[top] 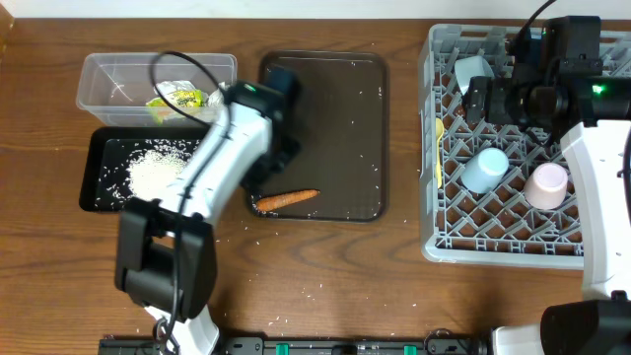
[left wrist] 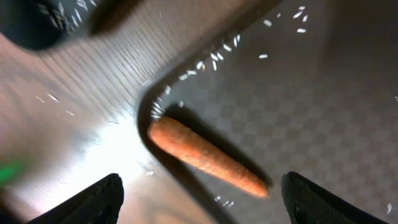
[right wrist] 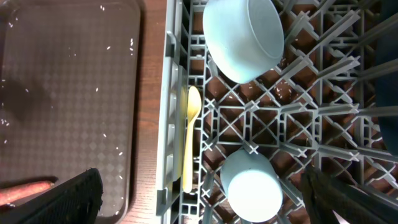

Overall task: Sort waste into correct bins and load items into the dishwasher rack
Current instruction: 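Reach left gripper to the carrot on the dark tray and grasp it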

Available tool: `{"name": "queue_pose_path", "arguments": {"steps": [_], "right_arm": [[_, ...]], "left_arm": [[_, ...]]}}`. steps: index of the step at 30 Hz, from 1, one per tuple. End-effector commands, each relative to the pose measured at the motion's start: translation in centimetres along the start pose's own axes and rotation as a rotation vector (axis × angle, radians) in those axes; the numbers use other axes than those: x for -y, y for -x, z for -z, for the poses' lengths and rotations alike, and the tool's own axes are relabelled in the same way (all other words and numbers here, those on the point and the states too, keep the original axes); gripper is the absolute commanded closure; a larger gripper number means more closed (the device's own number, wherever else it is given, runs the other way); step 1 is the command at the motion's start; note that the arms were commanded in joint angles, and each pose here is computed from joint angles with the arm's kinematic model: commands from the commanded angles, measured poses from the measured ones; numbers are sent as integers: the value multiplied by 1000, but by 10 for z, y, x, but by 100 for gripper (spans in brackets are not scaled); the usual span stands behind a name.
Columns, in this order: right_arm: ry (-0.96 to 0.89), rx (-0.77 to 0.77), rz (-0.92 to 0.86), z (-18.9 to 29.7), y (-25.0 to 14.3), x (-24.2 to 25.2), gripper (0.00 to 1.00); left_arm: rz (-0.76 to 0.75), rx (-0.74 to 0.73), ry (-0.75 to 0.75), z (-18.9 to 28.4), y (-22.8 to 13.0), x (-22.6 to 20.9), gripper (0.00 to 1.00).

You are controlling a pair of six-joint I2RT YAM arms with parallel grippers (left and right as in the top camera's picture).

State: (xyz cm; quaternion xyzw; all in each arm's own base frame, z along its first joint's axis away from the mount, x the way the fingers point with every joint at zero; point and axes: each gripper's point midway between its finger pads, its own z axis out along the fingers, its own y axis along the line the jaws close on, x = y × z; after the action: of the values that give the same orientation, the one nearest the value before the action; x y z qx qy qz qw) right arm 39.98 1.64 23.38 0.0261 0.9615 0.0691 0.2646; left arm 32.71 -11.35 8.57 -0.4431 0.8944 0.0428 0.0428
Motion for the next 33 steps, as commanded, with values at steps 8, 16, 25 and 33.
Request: {"name": "queue_pose_path", "arguments": {"steps": [8,16,25,33], "right_arm": [[-10,2,-12,7,0,3,1],[-11,-9,-13,6,-3,4,1],[-11,-10,-13,6,-3,4,1],[-11,-10,-13,6,-3,4,1]], "left_arm": [[231,146,-84,-51,-12,11,25],[223,95,-60,-67,-24,0,29],[225,32,-85,-67,-34,7,31],[219,-101,-103,-63,-56,14,36]]}}
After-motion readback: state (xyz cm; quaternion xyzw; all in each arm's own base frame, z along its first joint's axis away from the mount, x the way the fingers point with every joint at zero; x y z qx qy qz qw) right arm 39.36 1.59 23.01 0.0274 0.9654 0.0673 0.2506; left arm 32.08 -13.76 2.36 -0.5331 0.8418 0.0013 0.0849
